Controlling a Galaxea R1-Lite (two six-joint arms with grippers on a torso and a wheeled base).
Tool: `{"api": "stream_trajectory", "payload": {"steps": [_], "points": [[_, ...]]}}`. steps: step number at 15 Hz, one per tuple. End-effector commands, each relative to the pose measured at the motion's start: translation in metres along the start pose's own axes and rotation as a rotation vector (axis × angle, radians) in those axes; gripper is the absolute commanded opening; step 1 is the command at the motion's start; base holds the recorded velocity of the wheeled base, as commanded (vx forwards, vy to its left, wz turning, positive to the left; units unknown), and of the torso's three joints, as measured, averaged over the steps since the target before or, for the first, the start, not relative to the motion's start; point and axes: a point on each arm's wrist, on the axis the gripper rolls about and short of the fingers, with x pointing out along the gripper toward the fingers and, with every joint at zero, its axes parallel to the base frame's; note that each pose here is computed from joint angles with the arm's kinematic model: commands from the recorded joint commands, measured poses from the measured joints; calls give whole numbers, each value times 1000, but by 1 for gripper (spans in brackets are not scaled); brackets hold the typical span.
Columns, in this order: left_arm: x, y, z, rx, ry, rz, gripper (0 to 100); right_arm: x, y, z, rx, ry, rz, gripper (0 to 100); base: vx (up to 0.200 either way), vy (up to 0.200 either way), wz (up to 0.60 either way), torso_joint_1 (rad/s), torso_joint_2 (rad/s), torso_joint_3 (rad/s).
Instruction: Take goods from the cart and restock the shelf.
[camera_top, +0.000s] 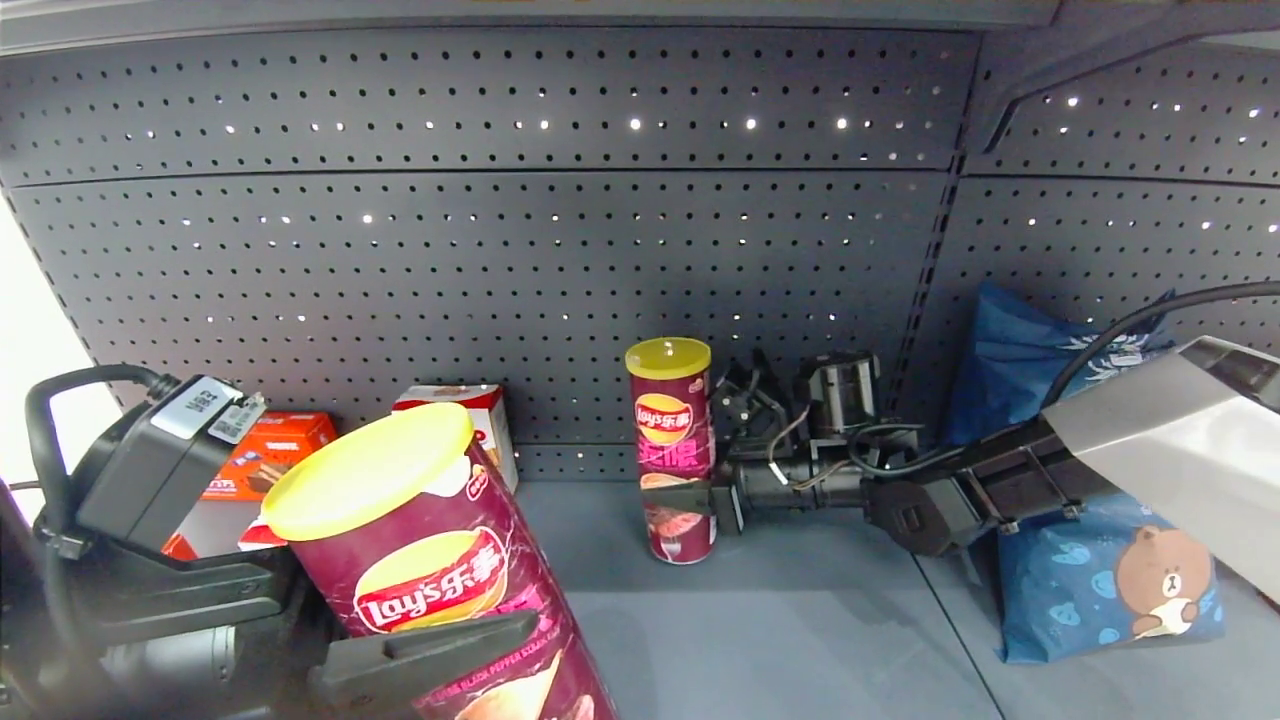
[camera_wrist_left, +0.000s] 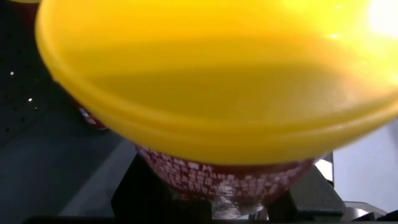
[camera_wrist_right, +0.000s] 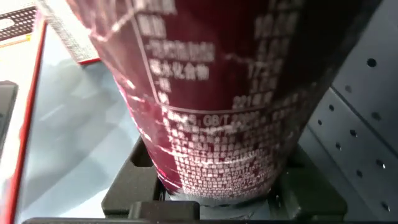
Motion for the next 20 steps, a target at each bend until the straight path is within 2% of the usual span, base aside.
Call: {"api": "stream_trajectory", "payload": {"steps": [1, 8, 10, 11, 14, 16, 18, 20], "points": [[0, 0, 1, 2, -2, 0, 0, -16, 13, 13, -16, -19, -3, 0, 0, 0, 0, 0, 0, 0], [1, 1, 3, 11, -7, 9, 0, -66, 53, 16, -41, -60, -32, 0, 0, 0, 0, 0, 0, 0], [1, 2, 0, 2, 1, 19, 0, -79, 83, 5, -37, -42, 7, 0, 0, 0, 0, 0, 0, 0], [2, 2, 1, 3, -2, 19, 0, -80, 89, 5, -38, -48, 18, 0, 0, 0, 0, 0, 0, 0], [8, 7, 2, -5, 8, 16, 0, -76, 97, 7, -33, -55, 44, 0, 0, 0, 0, 0, 0, 0], [16, 15, 6, -12, 13, 18, 0, -73, 101, 5, -33, -49, 60, 0, 0, 0, 0, 0, 0, 0], [28, 24, 11, -13, 14, 20, 0, -70, 104, -3, -19, -24, 73, 0, 0, 0, 0, 0, 0, 0], [32, 28, 16, -8, 8, 23, 0, -69, 104, -9, -13, -15, 75, 0, 0, 0, 0, 0, 0, 0]]}}
